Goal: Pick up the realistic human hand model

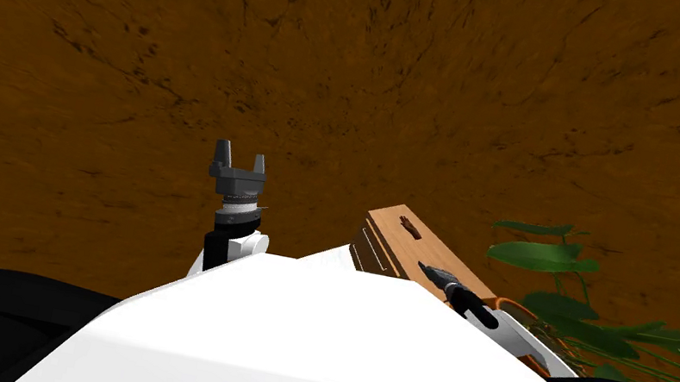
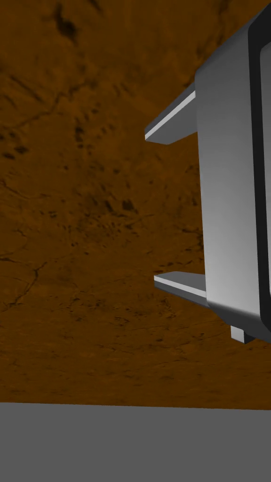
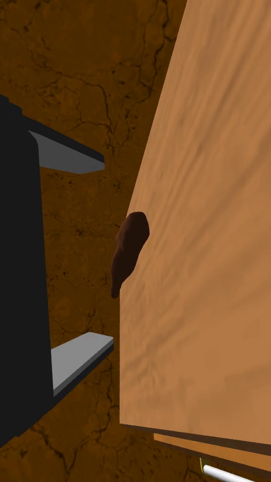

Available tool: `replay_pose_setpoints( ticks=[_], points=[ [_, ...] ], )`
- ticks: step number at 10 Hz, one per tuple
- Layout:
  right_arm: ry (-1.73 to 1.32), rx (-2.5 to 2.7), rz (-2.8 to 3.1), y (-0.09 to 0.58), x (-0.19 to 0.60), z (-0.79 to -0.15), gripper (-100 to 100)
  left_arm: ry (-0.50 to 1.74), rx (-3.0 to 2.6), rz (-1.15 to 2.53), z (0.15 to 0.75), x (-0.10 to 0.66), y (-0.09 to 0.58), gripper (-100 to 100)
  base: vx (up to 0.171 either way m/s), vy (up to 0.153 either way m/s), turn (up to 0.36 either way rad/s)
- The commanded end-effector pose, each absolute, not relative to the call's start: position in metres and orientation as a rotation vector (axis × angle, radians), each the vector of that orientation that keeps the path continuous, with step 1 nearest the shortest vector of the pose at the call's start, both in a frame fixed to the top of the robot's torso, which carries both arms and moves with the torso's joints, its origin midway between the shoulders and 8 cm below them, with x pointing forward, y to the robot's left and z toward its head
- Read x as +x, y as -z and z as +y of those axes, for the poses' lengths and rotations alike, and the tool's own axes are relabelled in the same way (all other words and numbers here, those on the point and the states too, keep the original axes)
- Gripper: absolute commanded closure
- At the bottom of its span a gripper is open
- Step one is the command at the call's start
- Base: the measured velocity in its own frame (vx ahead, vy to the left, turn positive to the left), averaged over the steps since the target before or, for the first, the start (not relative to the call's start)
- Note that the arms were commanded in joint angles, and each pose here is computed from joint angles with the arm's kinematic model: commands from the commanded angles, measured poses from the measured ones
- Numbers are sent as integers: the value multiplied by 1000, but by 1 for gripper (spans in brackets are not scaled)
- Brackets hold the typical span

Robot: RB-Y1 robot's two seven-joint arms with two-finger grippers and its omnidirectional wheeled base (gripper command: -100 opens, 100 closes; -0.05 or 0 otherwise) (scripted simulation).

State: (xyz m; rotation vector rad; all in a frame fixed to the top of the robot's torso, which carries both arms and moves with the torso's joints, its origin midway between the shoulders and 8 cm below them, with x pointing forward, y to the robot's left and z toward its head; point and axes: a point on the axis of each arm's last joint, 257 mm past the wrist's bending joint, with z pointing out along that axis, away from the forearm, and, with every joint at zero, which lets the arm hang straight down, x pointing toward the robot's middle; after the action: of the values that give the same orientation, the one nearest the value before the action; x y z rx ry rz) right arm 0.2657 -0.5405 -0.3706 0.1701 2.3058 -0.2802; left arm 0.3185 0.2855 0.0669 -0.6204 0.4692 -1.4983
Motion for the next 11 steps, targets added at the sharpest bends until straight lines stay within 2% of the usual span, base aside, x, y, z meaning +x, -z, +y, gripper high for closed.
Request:
replay_pose_setpoints(
  ticks=[1,3,11],
  points=[
    [381,114,2360,375,251,-561,-100,1498,-620,469,285,319,-67,0,20,11,441],
    [474,72,2409,378,236,-581,-100,1498,-620,469,285,319,-67,0,24,2,245],
    [911,-177,2610,380,159,-666,-100,1498,-620,469,285,319,-67,0,48,-3,373]
  ],
)
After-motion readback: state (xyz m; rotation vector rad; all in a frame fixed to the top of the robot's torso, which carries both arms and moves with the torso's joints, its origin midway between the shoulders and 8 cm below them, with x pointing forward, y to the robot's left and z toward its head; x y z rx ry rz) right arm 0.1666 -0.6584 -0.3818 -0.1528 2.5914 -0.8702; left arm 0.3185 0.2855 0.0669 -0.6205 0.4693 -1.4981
